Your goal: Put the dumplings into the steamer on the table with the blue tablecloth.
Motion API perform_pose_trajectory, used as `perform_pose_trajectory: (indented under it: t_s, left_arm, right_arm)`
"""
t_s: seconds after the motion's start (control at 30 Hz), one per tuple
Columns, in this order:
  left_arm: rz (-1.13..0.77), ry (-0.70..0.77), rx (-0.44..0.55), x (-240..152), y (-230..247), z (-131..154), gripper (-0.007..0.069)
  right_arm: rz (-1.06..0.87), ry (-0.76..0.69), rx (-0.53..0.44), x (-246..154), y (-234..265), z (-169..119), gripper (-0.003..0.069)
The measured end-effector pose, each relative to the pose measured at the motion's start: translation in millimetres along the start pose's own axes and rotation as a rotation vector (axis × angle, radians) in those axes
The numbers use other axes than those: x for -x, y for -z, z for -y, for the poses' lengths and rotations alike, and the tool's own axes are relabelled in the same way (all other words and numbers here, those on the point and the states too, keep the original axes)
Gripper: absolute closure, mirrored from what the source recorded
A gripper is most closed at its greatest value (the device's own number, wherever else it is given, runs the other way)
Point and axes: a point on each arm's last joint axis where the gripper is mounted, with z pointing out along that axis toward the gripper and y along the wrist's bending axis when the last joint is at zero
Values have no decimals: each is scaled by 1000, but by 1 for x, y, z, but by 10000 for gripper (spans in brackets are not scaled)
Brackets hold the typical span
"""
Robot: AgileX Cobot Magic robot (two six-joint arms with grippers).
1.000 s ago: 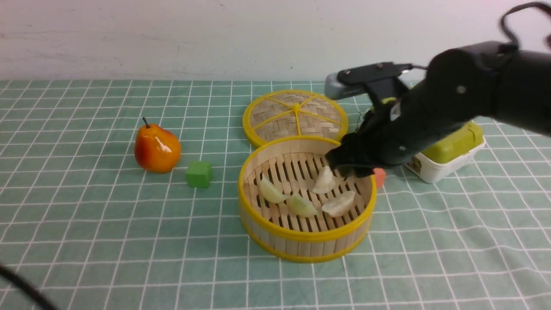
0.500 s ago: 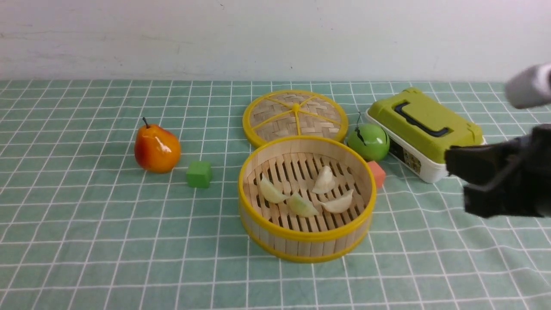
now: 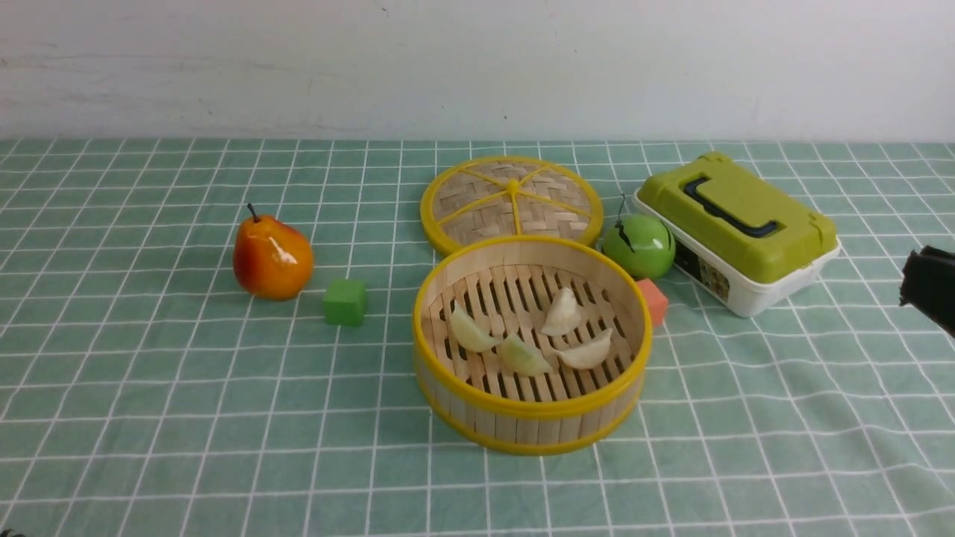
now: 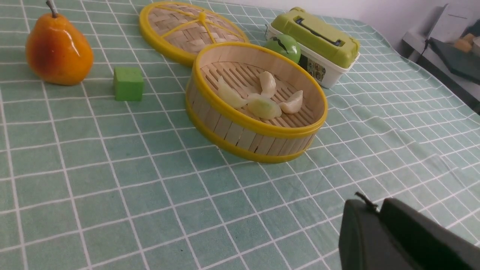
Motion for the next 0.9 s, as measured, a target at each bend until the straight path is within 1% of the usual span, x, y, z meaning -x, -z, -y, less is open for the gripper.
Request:
perform_pose_trajectory:
  t_s: [0.5,0.7,0.83,0.9]
  left_arm:
    - [0,0,0,0,0,0,556]
    - [0,0,0,0,0,0,552]
    - [0,0,0,0,0,0,550]
    - [0,0,0,0,0,0,548]
  right_arm:
    - [-11,0,0,-1,0,0,677]
    - [13,-25,7,-15,8,2,674]
    - [46,-34,-115,-53,20,21,678]
    - [48,-37,-192,-75,27,30,680]
